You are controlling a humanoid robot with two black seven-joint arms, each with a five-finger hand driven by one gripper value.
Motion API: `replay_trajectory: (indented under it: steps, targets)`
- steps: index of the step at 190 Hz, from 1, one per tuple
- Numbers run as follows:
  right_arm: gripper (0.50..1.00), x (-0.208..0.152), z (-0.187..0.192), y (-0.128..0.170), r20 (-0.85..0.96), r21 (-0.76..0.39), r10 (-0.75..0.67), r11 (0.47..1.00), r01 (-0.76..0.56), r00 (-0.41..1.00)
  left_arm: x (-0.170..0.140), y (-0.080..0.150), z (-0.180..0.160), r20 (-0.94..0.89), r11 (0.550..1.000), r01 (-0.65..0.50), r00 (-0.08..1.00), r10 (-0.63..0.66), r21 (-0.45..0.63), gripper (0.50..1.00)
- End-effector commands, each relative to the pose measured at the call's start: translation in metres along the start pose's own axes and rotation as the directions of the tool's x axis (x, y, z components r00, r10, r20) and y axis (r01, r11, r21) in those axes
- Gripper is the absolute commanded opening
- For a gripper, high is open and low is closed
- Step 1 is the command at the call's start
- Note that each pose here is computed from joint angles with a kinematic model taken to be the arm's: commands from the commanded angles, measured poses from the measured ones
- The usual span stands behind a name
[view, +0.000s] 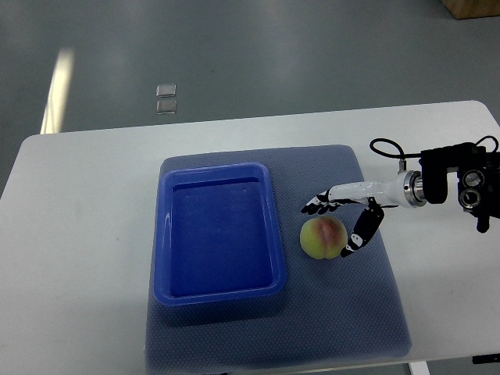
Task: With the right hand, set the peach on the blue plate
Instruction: 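Close the right hand's fingers around the peach and lift it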
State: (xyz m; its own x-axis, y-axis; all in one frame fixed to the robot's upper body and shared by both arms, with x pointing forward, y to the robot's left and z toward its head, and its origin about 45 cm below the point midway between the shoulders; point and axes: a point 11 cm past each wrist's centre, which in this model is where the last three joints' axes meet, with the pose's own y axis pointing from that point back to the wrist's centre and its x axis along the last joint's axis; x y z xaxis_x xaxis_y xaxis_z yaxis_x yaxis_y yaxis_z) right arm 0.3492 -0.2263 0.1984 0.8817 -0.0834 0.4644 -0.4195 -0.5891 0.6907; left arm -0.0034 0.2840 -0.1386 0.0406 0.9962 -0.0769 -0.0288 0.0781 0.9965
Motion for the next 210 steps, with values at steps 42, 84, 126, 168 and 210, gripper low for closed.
replay_trajectory:
  steps: [42, 84, 126, 168, 210]
  targets:
    - [0.893, -0.011, 0.011, -0.012, 0.026, -0.015, 0.032, 0.999, -0.032, 0.999, 0.0, 0.0, 0.0, -0.001, 1.0, 0.0, 1.0, 0.0, 0.0, 1.0]
    - [0.69, -0.018, 0.012, -0.015, 0.04, -0.003, 0.027, 1.0, -0.027, 0.999, 0.0, 0.0, 0.0, -0.001, 1.0, 0.0, 1.0, 0.0, 0.0, 1.0]
    - [0.5, 0.017, -0.001, 0.002, 0.034, 0.037, 0.1, 0.994, -0.101, 0.994, 0.0, 0.0, 0.0, -0.003, 1.0, 0.0, 1.0, 0.0, -0.002, 1.0]
    - [0.5, 0.099, -0.044, 0.071, 0.005, 0.117, 0.184, 0.976, -0.184, 0.983, 0.0, 0.0, 0.0, -0.003, 1.0, 0.0, 1.0, 0.0, 0.0, 1.0]
    - [0.5, 0.144, -0.072, 0.132, -0.065, 0.114, 0.235, 0.967, -0.227, 0.97, 0.0, 0.0, 0.0, -0.003, 1.0, 0.0, 1.0, 0.0, -0.002, 1.0]
